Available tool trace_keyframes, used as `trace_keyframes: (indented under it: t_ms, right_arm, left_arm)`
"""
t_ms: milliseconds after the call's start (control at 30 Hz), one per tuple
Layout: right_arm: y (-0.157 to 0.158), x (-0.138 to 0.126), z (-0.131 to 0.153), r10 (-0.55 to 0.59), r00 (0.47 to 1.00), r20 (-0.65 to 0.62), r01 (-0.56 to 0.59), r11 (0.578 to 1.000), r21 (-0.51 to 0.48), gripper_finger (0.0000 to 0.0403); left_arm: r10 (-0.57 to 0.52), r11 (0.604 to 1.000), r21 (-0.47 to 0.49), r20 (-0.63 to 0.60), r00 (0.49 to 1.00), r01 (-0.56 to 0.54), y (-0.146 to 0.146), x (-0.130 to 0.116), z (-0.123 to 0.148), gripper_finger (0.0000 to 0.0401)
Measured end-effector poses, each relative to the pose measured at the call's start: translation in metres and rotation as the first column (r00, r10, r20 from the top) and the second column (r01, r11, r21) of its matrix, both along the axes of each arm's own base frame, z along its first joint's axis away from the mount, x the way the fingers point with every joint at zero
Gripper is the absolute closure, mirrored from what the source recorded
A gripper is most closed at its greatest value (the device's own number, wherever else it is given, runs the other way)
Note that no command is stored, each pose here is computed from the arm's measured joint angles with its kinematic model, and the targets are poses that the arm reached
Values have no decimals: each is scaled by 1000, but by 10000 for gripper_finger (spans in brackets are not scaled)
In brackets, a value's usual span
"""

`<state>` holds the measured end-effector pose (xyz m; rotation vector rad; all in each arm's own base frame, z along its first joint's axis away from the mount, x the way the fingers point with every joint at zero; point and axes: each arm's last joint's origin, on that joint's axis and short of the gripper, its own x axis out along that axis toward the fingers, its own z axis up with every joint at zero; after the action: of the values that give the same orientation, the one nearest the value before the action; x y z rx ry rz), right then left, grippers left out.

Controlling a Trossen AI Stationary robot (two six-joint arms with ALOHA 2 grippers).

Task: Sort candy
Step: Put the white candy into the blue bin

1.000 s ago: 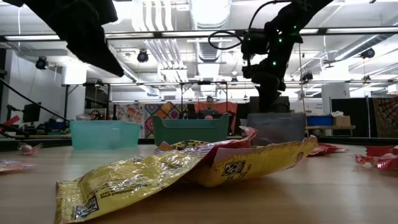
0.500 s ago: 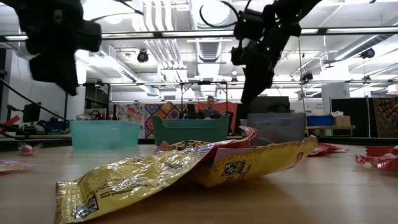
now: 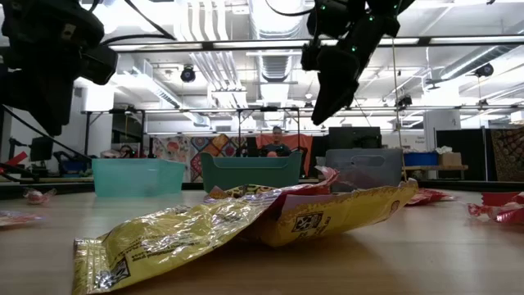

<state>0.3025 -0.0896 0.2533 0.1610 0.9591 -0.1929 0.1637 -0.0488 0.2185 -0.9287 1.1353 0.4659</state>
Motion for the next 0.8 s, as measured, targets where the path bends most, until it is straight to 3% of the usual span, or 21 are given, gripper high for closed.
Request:
trace_keyframes:
  t_ms: [100,233,367,800]
  right_arm:
    - [1,-2,8,0,999,40,0,1000,-10,253]
    - [0,-1,8,-21,998,59,21,1000,3,253]
    - [1,-1,5,-22,999,35,22,1000,12,252]
    - [2,-7,8,41,999,-20,-42,999,-17,252]
  left_arm:
    - [11,1000,18,2,1000,-11,1,0,0,306]
    - [143,986,86,35,989,-146,4,1,0,306]
    - [241,968,60,29,970,-242,5,0,0,306]
    - [465,885,82,-135,875,-458,9,-16,-6,306]
